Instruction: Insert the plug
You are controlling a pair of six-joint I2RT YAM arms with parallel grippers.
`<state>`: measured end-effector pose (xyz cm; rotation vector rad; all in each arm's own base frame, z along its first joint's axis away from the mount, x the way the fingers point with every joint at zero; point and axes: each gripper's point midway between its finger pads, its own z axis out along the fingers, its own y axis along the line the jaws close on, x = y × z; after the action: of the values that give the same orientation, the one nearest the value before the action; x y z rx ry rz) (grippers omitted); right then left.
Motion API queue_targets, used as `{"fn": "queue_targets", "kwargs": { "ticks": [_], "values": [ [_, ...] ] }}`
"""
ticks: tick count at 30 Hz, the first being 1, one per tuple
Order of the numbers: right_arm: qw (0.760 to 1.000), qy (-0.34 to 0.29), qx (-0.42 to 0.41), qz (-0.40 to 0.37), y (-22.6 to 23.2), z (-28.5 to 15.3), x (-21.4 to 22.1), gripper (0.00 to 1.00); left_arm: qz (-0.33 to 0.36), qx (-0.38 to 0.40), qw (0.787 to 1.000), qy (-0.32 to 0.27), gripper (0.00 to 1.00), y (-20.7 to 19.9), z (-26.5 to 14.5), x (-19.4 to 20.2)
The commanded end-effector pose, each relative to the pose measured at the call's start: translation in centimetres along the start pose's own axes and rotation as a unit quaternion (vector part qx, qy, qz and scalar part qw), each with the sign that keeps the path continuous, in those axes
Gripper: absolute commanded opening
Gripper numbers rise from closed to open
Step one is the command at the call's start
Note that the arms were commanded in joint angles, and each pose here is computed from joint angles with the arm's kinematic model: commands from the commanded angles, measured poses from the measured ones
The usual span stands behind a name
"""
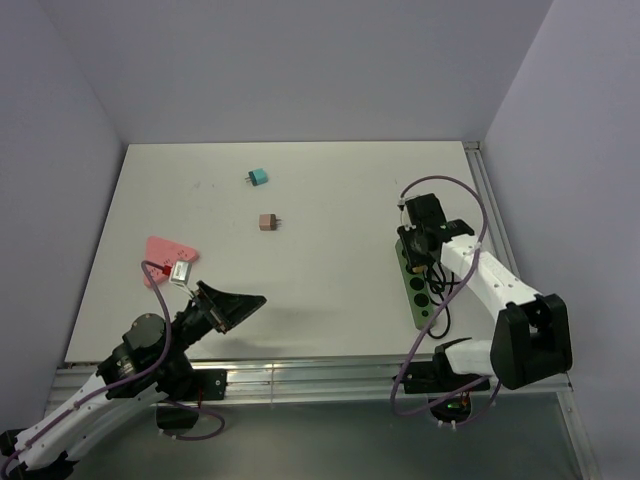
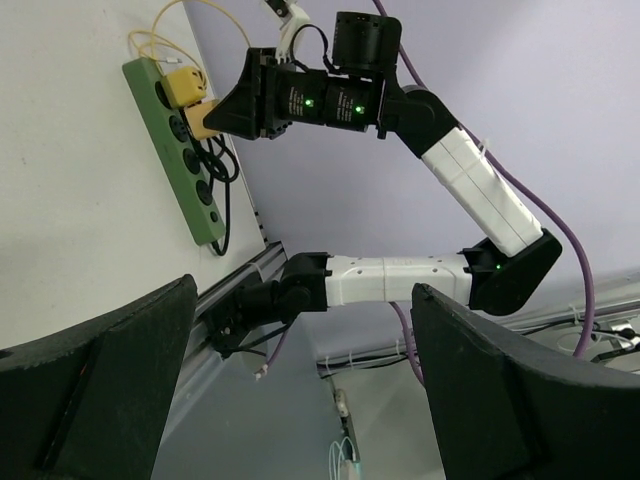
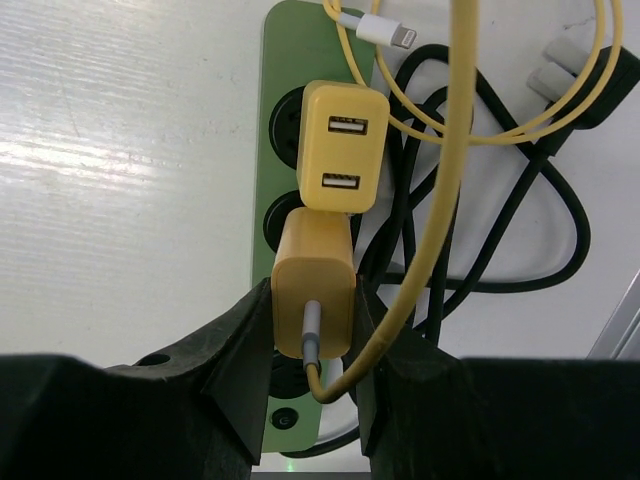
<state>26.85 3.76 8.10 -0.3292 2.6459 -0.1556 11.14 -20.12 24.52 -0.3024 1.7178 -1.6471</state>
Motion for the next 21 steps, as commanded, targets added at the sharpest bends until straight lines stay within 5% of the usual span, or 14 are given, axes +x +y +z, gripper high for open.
{"fn": "queue_targets", "kwargs": {
  "ticks": [1,12,16,19,21],
  "values": [
    [0.999,-0.048,-0.002,0.017,-0.1,-1.6,-1.6,0.0,0.011,0.058,0.998,-0.005,0.94,-2.5,-0.7,-0.4],
    [0.98,-0.167,0.003,0.105,-1.1,-7.5,-5.0,0.0,0.088,-0.027,0.992,0.082,0.94,-0.1,5.6,2.4],
    [0.959,-0.216,0.043,0.178,-3.0,-10.0,-6.2,0.0,0.16,-0.152,0.97,0.1,0.94,4.3,9.6,2.9],
    [0.928,-0.243,0.088,0.268,-5.2,-12.2,-6.4,0.0,0.218,-0.224,0.946,0.088,0.96,5.0,11.9,3.7],
    [0.908,-0.254,0.101,0.318,-6.1,-14.1,-7.1,0.0,0.226,-0.206,0.948,0.092,0.97,3.0,13.8,4.9]
  ]
}}
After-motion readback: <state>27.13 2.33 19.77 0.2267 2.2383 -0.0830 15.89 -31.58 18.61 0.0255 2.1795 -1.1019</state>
